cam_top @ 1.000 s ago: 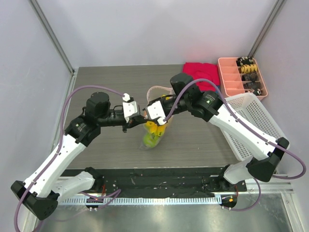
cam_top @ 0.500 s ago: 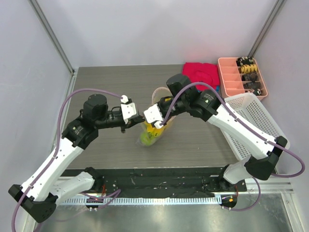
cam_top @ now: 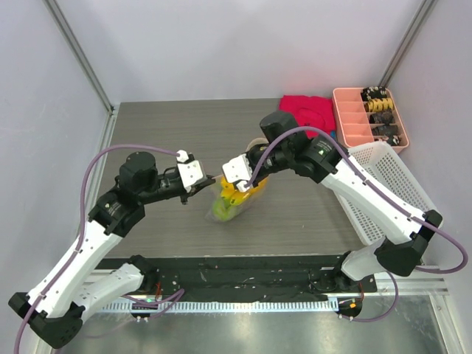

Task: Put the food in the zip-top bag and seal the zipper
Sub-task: Zip the zipper food storage bag at the center of the board.

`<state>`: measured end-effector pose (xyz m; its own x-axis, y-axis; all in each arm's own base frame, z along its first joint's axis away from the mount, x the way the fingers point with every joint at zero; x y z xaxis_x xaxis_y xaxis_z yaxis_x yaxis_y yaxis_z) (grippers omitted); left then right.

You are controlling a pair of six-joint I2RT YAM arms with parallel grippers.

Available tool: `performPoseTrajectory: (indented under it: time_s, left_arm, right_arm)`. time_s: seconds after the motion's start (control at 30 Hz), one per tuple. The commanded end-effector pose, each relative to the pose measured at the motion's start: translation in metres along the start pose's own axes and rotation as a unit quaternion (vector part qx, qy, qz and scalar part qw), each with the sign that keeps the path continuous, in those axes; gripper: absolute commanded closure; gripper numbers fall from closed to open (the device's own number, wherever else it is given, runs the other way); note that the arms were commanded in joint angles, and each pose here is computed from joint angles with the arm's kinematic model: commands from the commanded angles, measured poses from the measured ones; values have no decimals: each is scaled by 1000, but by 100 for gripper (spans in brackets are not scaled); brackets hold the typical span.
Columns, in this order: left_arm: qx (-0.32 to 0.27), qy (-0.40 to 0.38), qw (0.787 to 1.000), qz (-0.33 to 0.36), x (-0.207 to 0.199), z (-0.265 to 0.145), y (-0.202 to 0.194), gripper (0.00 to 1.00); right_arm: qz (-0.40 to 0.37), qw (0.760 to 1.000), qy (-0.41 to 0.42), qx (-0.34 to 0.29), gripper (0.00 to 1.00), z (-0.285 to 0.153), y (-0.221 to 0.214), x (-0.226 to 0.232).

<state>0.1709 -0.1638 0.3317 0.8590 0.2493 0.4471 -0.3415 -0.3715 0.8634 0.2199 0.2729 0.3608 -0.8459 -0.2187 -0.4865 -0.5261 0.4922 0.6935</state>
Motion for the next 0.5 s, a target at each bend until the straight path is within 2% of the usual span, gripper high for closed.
performPoseTrajectory:
  time_s: [0.0, 0.47]
  left_arm:
    - [-18, 45, 999, 17, 5, -14, 12, 100]
    - [3, 113, 994, 5, 16, -19, 5, 100]
  right_arm:
    - [20, 995, -68, 66, 99, -48, -16, -11]
    - [54, 982, -112, 140, 99, -102, -72, -13]
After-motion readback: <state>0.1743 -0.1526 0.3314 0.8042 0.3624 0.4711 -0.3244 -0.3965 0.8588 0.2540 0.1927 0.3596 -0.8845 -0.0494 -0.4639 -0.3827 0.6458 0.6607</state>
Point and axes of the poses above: each gripper's point midway between its finger pads, its own z axis out along the fingers, its own x axis along the line the jaws close on, y = z × x, the point moved 7 cm from there along -z, back along the fingers, and after that the axes turned 11 degrees about z, right-handed, at the moved point
